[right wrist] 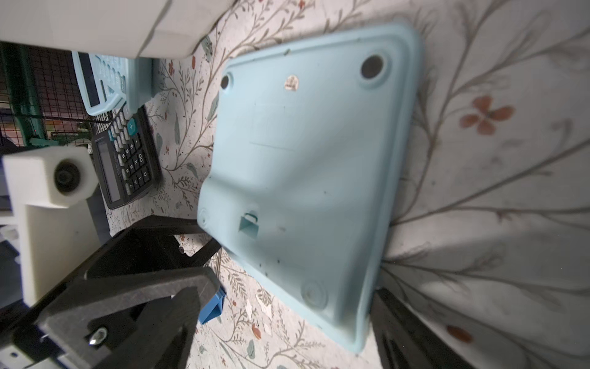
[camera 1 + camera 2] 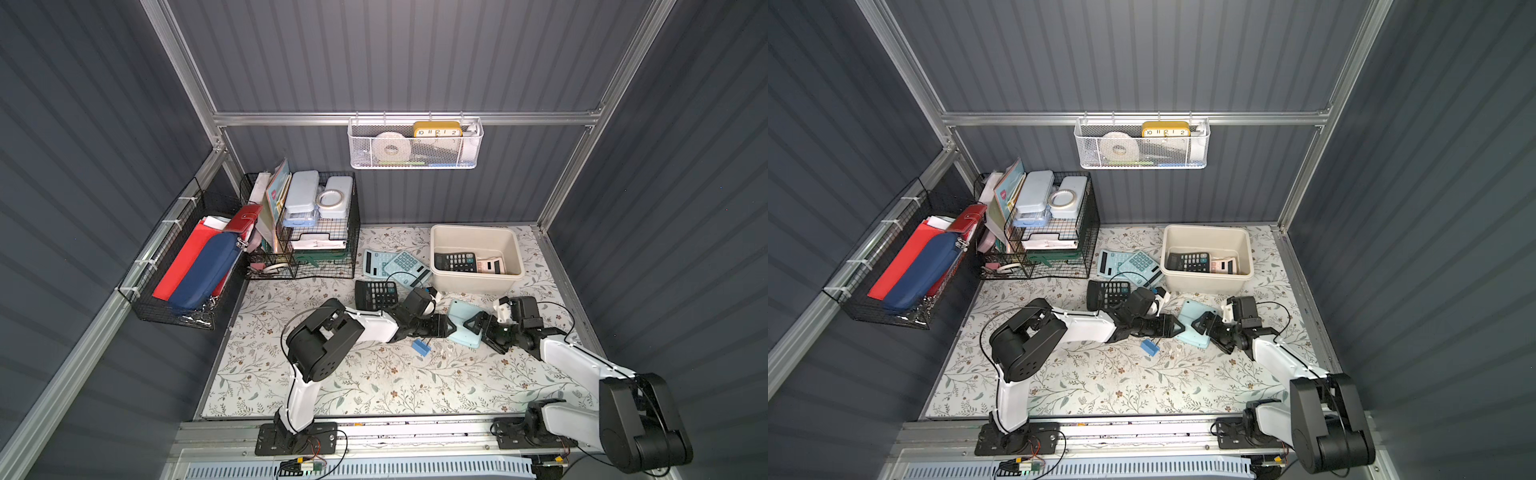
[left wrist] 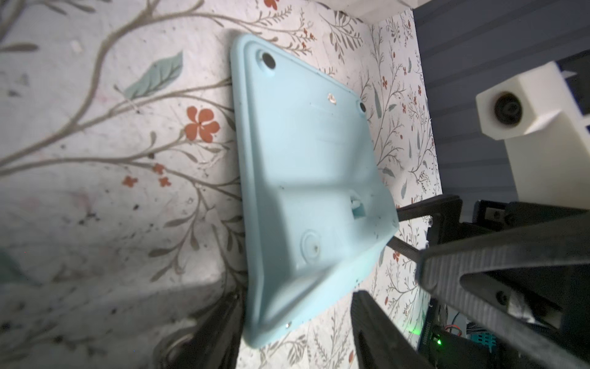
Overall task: Put the calculator in the storage box
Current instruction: Adjust the calculator at the center of the board, then pick up the calculator at the center of the board.
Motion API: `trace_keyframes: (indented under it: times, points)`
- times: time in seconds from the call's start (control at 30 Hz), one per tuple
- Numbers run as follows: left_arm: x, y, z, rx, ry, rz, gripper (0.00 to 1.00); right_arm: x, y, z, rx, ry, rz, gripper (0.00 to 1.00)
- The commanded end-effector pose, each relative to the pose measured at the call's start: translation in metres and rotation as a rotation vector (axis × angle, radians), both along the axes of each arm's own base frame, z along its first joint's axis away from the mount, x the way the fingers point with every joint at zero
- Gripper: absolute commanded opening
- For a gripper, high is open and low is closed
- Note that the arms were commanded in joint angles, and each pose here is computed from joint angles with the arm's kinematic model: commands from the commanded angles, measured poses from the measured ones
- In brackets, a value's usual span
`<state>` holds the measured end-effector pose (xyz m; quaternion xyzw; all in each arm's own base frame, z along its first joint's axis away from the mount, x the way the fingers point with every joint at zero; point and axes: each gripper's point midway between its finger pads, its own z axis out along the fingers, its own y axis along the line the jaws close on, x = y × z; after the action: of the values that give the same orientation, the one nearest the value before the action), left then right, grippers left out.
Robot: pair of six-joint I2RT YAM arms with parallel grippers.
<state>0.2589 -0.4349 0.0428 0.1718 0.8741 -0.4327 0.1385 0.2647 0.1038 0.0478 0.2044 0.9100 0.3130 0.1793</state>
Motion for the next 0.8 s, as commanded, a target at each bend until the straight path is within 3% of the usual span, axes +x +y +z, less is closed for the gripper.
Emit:
trace_keyframes:
  times: [0.0,0.2,0.4,0.6,0.77]
  points:
    - [-0.003,0.003,0.009,0.009,0.013,-0.002,0.6,0.002,-0.013,-0.004,-0.029,0.016,-0.064,0.9]
    - [0.013,-0.001,0.009,0.03,0.001,0.007,0.62,0.004,-0.02,-0.016,-0.015,0.057,-0.097,0.91]
    - [0.018,-0.01,0.003,0.009,0.013,-0.019,0.62,0.009,-0.005,-0.021,0.09,0.057,-0.067,0.89]
    - [0.014,-0.022,0.011,-0.056,0.015,-0.078,0.53,0.02,0.015,-0.002,0.239,-0.027,-0.017,0.77]
    - [0.004,-0.021,0.017,-0.088,0.04,-0.104,0.46,0.023,0.02,0.027,0.281,-0.13,0.014,0.67]
